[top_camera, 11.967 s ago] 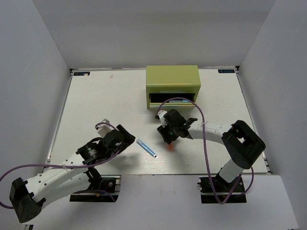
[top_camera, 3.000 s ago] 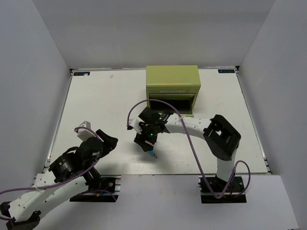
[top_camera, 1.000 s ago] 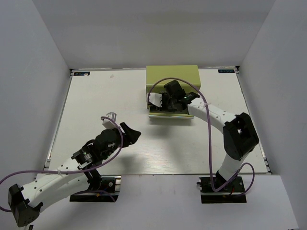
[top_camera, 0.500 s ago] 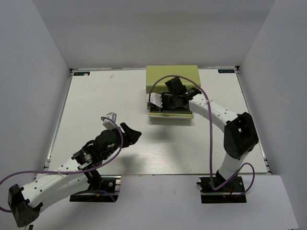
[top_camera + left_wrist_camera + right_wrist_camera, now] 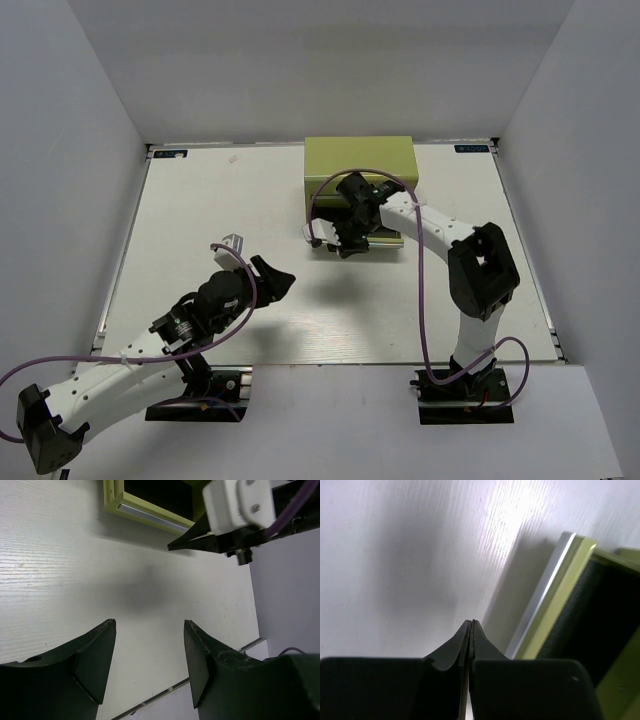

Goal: Sort the stationery into containers
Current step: Close the drawer in the storage box.

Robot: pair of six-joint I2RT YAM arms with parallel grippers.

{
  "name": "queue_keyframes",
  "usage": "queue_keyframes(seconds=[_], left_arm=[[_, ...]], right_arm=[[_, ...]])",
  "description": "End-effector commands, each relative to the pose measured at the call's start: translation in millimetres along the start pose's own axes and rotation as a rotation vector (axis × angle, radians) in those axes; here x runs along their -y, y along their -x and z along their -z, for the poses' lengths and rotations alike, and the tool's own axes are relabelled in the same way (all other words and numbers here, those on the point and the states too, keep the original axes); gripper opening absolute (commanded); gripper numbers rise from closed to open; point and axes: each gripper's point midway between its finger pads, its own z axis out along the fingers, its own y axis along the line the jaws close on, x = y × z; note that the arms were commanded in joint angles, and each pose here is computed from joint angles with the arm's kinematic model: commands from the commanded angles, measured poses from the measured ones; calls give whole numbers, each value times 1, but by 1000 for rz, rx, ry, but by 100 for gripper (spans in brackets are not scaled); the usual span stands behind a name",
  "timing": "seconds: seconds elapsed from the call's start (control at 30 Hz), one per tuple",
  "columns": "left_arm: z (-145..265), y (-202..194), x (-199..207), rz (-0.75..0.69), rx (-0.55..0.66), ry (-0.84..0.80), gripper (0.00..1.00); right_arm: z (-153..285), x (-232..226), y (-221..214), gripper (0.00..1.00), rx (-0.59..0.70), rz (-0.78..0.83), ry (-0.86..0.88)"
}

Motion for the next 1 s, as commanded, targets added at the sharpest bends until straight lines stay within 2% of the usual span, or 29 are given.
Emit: queue_keyframes(seconds=[0.0,0.03,0.1,0.17,0.2,0.27,0.3,0.4,0.8,0.87,0.97], left_arm=[[-1,-5,-4,-10,-10,5,67],[-1,-4,-5,-11,-3,10,67],[-1,-4,-5,-11,-3,10,67],[-1,-4,-5,-11,-3,10,67],[-1,-4,-5,-11,-3,10,67],[-1,-3,-6,-11,5,16,67],[-1,-3,-6,-11,5,16,67],[-2,-1,-4,-8,10,9,67],[-1,-3,-9,-13,7,28,68],[0,0,-9,-11,20,27,68],[0,-1,-11,-14,14,35,68]], right_arm=[[-6,18,-7,0,-32,-21,-102],[-8,32,-17,0,-84,-33,-161],[-15,40,-24,0,-100,-89,-209],[-13,61,-38,0,-155,-161,-337],[-2,86,-44,0,-191,-159,-469],[0,93,-54,0,-223,-218,-547],[11,112,-55,0,-242,-216,-651],[16,123,-67,0,-286,-245,-726],[27,153,-80,0,-348,-214,-876],[24,149,-81,0,-344,-217,-853],[9,125,-57,0,-215,-215,-684]])
